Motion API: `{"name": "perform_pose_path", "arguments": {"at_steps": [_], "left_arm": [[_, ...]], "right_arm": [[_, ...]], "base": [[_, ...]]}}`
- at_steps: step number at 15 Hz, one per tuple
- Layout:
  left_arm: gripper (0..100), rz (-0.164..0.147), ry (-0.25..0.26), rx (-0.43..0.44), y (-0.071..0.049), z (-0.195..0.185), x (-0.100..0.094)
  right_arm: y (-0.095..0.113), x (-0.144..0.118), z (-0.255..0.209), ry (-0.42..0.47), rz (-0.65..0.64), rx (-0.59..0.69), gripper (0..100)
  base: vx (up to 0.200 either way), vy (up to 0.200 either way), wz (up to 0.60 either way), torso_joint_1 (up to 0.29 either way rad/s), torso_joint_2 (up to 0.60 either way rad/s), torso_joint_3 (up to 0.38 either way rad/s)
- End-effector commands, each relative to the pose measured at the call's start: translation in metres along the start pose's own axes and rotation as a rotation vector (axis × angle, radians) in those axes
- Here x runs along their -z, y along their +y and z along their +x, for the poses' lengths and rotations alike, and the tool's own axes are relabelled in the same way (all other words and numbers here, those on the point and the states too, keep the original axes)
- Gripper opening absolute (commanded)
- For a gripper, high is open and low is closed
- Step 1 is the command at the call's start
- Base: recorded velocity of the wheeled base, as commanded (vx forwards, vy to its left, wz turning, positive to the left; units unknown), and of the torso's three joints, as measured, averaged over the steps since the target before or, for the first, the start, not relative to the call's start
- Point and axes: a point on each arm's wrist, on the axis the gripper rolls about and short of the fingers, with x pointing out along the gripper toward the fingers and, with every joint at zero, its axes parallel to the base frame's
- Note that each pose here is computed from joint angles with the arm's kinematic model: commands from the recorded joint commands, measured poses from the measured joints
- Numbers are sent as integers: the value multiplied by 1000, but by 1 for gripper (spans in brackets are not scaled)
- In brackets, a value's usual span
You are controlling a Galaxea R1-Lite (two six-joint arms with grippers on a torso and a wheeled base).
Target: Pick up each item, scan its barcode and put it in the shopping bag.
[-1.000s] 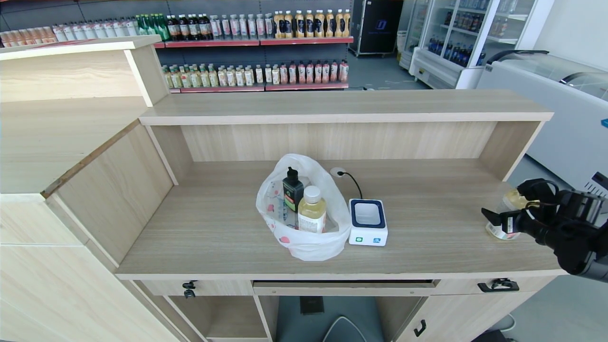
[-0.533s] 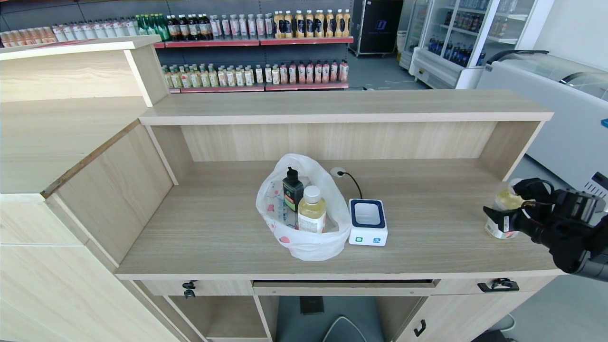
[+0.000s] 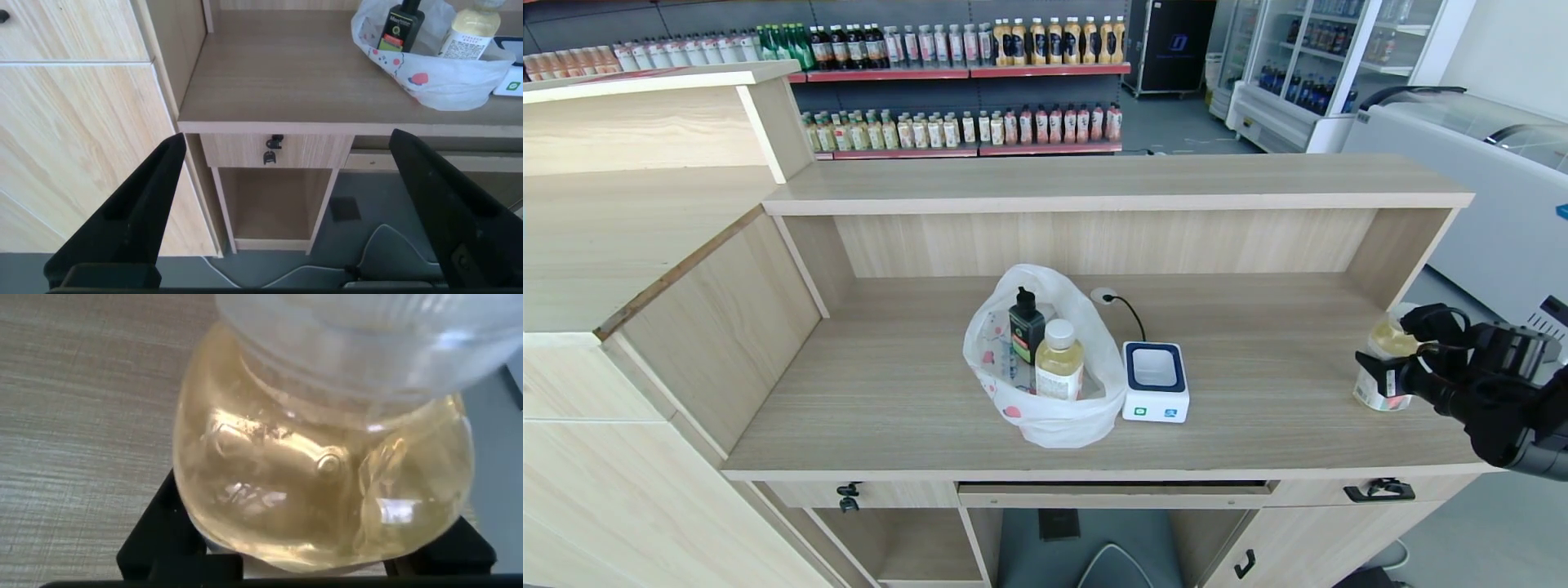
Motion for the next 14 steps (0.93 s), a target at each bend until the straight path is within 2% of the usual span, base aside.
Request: {"name": "perform_pose_path", "arguments": {"at_steps": [1, 3, 4, 6, 8, 10, 14], "left_arm": [[100, 0, 2, 0, 0, 0, 0], [100, 0, 1, 0, 0, 0, 0], [100, 0, 2, 0, 0, 0, 0], [100, 0, 2, 0, 0, 0, 0], [100, 0, 2, 0, 0, 0, 0], [100, 0, 2, 0, 0, 0, 0], [100, 0, 1, 0, 0, 0, 0]], "right_arm": [[3, 1, -2, 8, 0, -10, 0], [2, -13, -8, -24, 27, -22, 0], [5, -41, -21, -28, 122, -78, 0], [5, -85, -55, 70, 284, -153, 0], [6, -136, -101, 109, 422, -328, 0], [17, -181, -144, 72, 495, -554, 0], [43, -231, -204, -44, 533, -980, 0]], "base": [[0, 0, 0, 0, 0, 0], [0, 0, 0, 0, 0, 0], [0, 0, 0, 0, 0, 0], [0, 0, 0, 0, 0, 0], [0, 0, 0, 0, 0, 0], [0, 0, 0, 0, 0, 0], [0, 0, 0, 0, 0, 0]]}}
